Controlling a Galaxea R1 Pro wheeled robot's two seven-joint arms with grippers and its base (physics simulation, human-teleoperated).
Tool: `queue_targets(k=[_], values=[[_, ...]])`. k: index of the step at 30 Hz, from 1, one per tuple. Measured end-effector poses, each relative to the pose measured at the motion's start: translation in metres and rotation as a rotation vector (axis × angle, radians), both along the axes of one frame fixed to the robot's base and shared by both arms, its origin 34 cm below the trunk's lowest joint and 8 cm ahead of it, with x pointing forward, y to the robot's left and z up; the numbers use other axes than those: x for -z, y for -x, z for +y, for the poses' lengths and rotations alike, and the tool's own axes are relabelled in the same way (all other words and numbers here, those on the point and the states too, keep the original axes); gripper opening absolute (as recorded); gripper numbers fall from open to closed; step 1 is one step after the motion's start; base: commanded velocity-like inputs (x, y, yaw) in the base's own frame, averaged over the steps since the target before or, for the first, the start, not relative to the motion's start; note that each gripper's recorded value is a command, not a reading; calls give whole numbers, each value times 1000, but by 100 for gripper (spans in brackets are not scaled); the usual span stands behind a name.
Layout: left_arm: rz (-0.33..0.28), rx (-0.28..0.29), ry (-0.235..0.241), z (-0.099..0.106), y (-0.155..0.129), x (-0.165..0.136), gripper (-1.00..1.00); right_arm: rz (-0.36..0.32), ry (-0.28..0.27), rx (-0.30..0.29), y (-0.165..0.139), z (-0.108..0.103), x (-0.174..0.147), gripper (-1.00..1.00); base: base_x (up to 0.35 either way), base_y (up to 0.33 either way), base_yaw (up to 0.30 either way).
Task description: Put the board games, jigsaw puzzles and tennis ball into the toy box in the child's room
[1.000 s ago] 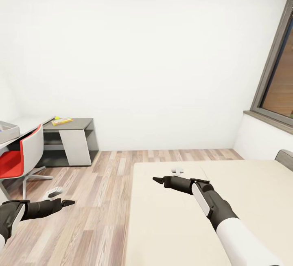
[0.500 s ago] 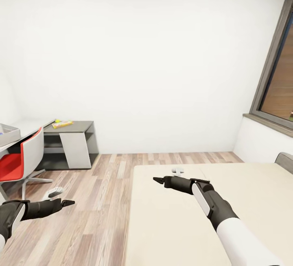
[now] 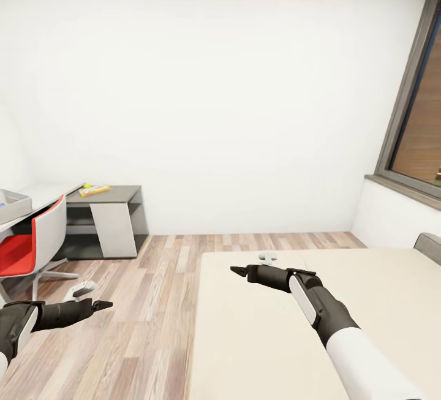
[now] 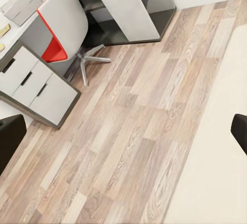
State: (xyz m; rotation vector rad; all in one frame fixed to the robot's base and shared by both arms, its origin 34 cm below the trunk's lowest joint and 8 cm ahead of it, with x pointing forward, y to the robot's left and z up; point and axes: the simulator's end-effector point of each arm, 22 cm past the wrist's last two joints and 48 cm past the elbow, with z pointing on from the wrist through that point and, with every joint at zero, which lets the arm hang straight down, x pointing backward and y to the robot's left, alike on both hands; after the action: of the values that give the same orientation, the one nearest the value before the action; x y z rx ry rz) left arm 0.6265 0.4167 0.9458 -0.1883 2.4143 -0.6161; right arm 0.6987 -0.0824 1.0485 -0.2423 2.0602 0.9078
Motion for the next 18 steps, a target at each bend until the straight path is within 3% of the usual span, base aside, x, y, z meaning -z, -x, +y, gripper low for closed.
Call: queue_targets(k=[18], values=[[-28,0,1,0,-1,-14,100,-28,1,1,1,0,-16,100,0,0,0]])
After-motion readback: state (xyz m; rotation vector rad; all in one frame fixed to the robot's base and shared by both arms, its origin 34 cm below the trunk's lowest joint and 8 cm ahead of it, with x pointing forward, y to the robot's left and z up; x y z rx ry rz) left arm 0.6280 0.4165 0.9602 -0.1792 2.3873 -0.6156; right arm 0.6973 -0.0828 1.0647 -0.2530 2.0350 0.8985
